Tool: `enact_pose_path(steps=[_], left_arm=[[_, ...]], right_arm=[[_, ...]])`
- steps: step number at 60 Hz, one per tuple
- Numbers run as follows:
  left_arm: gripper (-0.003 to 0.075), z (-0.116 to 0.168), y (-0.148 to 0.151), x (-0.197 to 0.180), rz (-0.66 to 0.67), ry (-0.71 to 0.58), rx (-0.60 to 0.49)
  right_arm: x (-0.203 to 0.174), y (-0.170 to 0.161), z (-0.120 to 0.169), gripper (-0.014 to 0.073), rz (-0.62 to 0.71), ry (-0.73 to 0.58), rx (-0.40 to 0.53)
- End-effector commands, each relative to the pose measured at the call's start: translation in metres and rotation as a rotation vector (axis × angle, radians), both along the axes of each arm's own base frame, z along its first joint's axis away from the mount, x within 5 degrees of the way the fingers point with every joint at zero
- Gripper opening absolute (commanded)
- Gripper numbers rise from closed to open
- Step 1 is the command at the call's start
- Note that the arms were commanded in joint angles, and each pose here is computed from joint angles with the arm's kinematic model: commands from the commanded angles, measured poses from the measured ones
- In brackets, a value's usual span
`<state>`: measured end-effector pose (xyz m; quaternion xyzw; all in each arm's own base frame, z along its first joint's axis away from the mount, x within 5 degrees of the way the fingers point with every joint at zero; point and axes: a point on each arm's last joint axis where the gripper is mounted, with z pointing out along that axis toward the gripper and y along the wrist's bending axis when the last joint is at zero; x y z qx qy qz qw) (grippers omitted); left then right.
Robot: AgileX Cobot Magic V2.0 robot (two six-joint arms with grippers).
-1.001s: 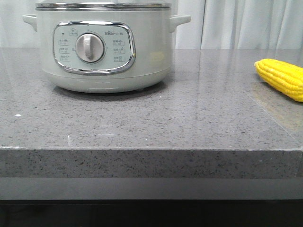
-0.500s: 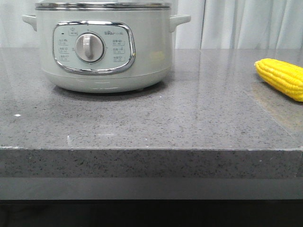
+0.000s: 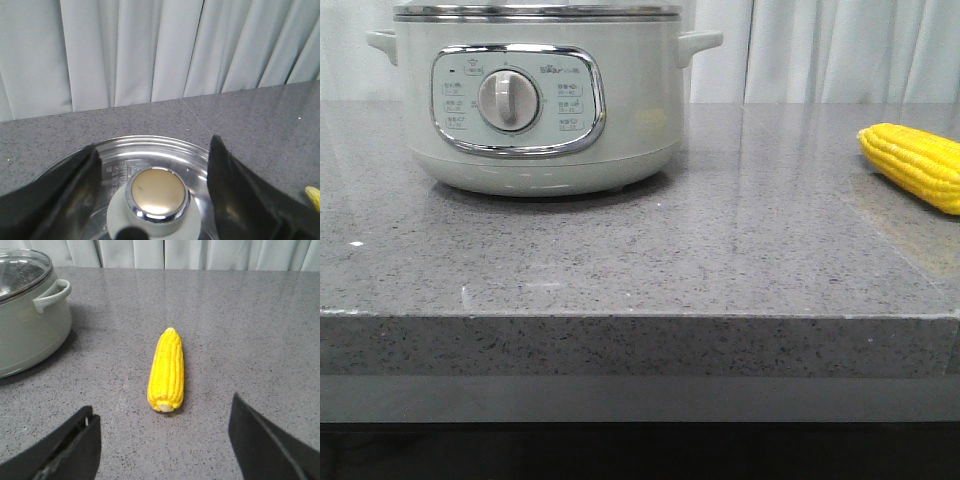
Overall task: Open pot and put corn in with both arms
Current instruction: 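Grasp the glass lid knob with the left gripper, then lift the glass lid off the pot with the left gripper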
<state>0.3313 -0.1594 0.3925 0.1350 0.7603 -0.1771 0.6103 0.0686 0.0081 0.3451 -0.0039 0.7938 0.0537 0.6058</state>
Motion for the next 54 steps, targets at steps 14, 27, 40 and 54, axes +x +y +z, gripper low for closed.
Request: enact_pose_path(steps=[14, 27, 40, 54], left_arm=[[0.0459, 0.02, -0.012, 0.021, 0.005, -0.109, -0.084], [0.0459, 0.002, -0.019, 0.034, 0.008, -0.082, -0.07], [0.0459, -0.009, -0.024, 0.04, 0.003, -0.056, -0.061], [0.0393, -0.011, -0.025, 0.041, 0.003, -0.053, -0.06]], right_arm=[[0.003, -0.001, 0.014, 0.0552, -0.013, -0.084, 0.008], [0.003, -0.001, 0.014, 0.0552, -0.013, -0.084, 0.008], [0.003, -0.001, 0.014, 0.0552, -0.013, -0.084, 0.008], [0.003, -0.001, 0.014, 0.0552, -0.013, -0.084, 0.008]])
